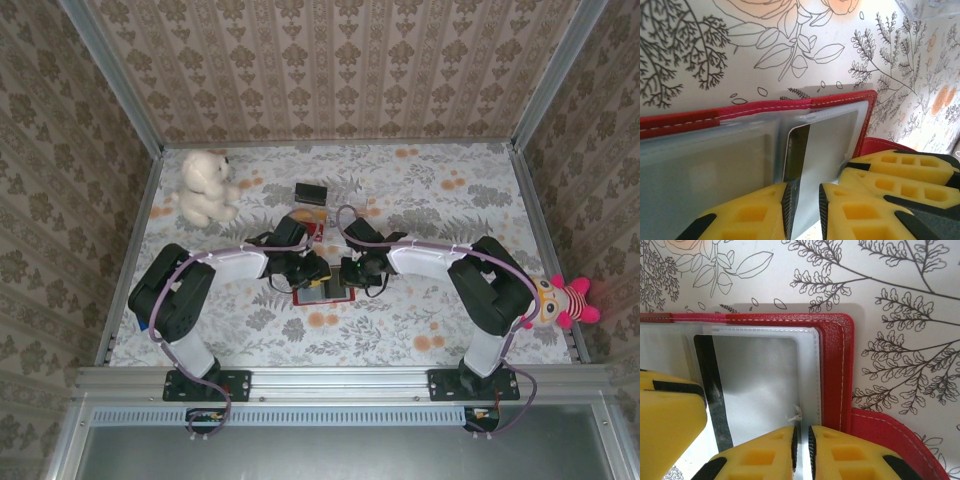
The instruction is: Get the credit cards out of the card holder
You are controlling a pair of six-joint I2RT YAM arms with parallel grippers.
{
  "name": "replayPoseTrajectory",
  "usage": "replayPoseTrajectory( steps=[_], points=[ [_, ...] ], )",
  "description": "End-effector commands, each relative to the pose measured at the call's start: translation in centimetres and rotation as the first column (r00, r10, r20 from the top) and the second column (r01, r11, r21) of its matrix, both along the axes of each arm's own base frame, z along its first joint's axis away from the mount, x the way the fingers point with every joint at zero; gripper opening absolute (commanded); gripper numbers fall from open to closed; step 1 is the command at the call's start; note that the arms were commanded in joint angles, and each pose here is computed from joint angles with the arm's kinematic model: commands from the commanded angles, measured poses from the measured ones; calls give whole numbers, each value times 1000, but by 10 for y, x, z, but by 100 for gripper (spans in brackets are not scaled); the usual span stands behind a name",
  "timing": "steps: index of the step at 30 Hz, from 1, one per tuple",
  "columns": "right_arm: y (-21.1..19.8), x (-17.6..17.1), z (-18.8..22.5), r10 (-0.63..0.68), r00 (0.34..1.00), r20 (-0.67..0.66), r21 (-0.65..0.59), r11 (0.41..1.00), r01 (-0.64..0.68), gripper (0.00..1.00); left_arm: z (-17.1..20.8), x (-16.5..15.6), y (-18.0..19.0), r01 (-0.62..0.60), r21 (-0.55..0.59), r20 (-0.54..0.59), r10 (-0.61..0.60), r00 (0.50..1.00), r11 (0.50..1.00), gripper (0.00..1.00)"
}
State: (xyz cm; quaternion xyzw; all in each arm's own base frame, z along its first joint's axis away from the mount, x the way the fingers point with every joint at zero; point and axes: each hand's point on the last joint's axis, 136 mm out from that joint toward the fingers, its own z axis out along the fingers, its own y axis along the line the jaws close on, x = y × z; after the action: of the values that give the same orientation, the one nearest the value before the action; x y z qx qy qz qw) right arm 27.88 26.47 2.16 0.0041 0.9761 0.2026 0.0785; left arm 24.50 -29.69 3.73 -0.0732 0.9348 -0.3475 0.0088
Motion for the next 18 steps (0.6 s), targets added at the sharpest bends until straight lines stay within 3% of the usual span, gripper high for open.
replayPoseTrajectory(
  steps=[1,6,18],
  points=[
    [-6,-11,-18,-15,997,-70,-15,1000,14,17,-5,-2,4,-4,-18,-19,4,1000,1000,25],
    [-9,-13,-21,-20,997,-79,-20,1000,19,18,-8,-2,21,-25,54,-7,25,1000,998,26],
    [-9,-13,-22,-21,996,-86,-17,1000,20,17,-8,-5,8,28,-2,-21,-28,999,1000,26]
  ],
)
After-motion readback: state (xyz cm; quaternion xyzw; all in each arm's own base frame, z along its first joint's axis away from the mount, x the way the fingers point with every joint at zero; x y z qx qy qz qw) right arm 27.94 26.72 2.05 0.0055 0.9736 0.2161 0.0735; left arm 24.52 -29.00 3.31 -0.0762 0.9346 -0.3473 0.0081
